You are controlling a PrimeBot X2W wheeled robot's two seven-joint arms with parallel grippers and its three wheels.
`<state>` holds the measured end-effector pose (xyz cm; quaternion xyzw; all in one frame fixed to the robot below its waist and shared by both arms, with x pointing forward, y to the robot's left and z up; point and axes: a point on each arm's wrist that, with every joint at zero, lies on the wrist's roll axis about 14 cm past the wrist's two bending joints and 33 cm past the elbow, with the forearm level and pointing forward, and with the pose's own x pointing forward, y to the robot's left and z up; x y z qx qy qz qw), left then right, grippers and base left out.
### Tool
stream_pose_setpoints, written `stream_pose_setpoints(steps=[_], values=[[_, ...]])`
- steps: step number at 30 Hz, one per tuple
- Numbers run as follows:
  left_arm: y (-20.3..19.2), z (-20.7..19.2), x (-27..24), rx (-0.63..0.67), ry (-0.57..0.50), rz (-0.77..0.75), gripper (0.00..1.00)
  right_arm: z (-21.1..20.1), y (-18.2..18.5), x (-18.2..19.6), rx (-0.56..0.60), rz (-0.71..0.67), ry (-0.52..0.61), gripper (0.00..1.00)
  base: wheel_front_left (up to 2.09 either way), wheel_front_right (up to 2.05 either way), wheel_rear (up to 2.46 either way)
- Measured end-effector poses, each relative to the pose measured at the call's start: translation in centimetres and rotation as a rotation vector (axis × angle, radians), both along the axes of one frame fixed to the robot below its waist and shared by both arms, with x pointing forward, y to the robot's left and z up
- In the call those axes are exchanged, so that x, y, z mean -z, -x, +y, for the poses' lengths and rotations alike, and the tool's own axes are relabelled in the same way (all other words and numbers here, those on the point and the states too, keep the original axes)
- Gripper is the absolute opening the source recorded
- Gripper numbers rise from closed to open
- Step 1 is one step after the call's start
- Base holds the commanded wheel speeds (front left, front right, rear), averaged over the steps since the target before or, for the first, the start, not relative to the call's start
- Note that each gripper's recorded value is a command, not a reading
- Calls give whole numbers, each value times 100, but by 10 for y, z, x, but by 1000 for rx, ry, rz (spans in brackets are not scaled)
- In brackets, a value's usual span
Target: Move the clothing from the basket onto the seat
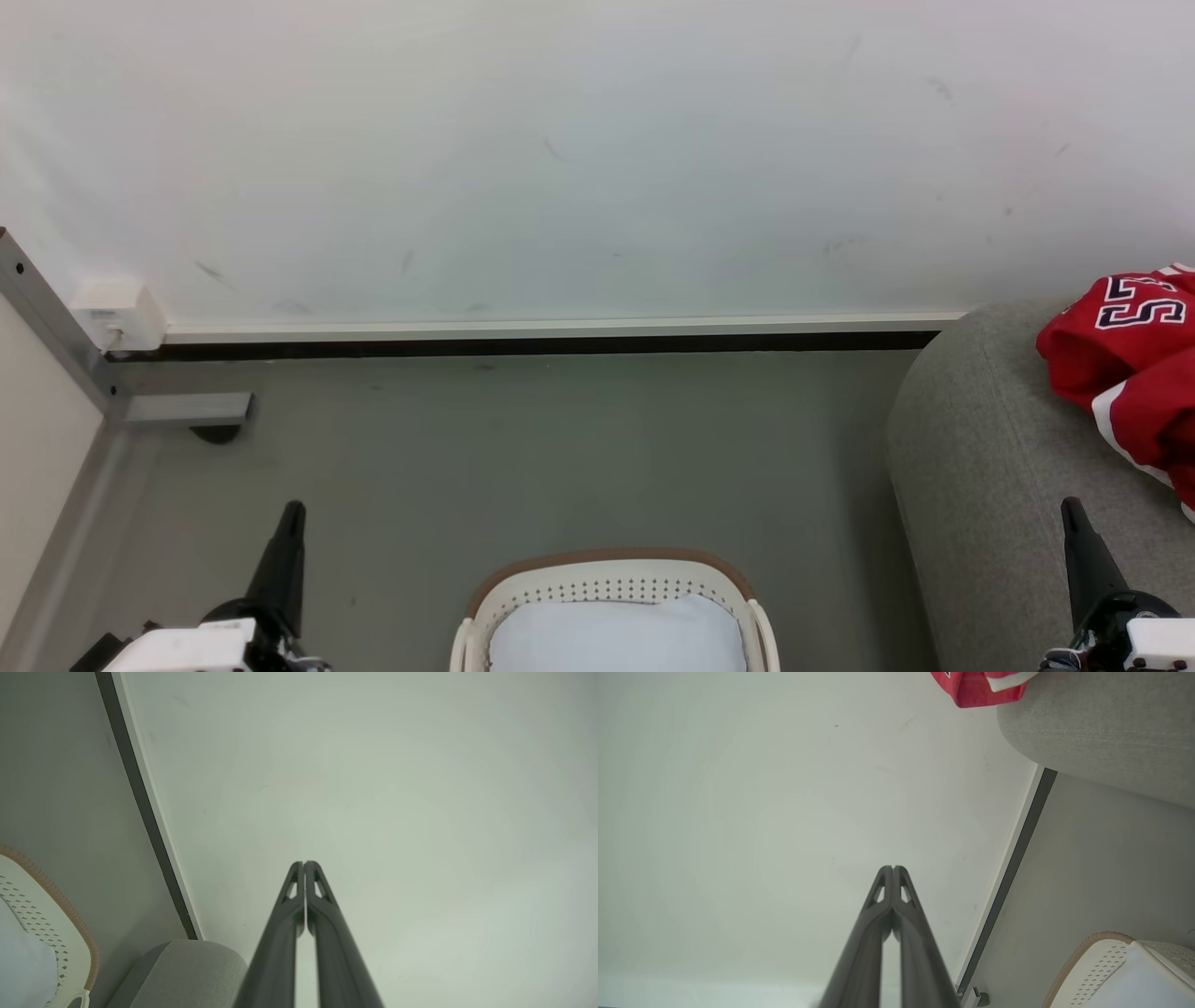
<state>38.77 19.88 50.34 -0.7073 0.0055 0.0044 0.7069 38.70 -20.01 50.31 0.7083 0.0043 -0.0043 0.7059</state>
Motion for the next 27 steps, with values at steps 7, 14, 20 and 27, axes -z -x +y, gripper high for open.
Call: stream_pose_setpoints(steps=[7, 14, 20, 27], values=[[0, 0, 0, 0, 0, 0, 0, 0, 0, 0, 0, 0, 0, 0, 0, 0, 0], [0, 0, 0, 0, 0, 0, 0, 0, 0, 0, 0, 0, 0, 0, 0, 0, 0], [0, 0, 0, 0, 0, 0, 0, 0, 0, 0, 0, 0, 0, 0, 0, 0, 0], [0, 0, 0, 0, 0, 0, 0, 0, 0, 0, 0, 0, 0, 0, 0, 0, 0]])
